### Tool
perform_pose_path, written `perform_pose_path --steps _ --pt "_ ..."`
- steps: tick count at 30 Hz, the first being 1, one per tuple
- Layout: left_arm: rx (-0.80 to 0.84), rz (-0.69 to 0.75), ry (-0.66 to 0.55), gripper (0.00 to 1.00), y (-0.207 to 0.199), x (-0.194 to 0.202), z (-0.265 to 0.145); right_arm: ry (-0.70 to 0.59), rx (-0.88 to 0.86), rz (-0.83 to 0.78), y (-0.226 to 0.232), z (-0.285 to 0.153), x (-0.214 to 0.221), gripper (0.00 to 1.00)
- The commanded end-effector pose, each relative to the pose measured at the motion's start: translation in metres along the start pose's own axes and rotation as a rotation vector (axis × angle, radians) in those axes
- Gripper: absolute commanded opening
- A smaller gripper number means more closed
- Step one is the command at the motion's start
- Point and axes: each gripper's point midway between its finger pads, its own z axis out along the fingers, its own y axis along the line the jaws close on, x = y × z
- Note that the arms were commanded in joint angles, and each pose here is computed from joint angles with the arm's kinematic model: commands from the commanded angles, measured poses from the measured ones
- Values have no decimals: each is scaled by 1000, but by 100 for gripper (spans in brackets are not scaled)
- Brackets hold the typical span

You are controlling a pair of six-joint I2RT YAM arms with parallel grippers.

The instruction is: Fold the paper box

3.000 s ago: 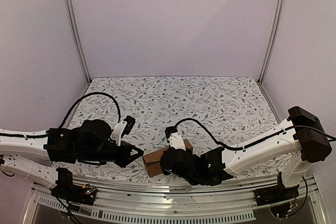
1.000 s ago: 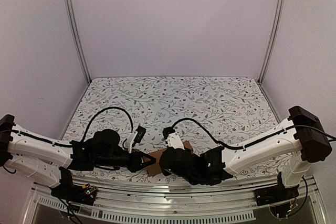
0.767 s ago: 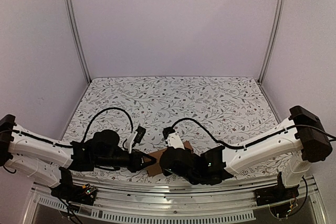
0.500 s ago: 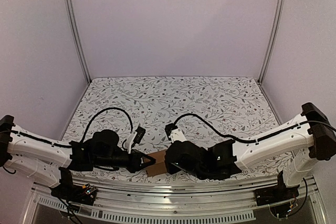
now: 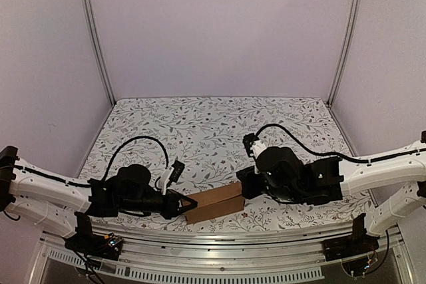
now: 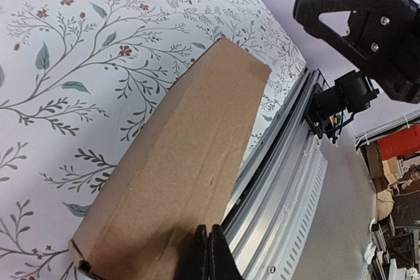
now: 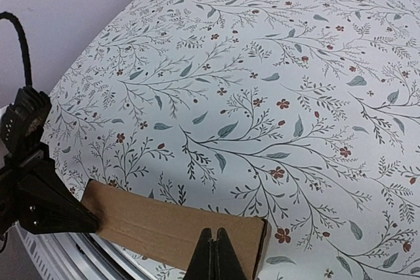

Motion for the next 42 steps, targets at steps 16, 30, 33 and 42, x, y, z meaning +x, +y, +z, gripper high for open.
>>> perform_pose_path --steps 16,30,33,42 --pt "-139 -11 131 0 39 37 1 162 100 55 -53 16 82 0" --pt "-146 32 122 0 20 12 -5 70 -4 -77 -7 -14 3 0" --pt "-188 68 102 0 12 -11 -16 91 -10 -77 -7 -16 12 0" --pt "-297 100 56 0 6 -80 -37 145 10 -2 -6 -8 66 0"
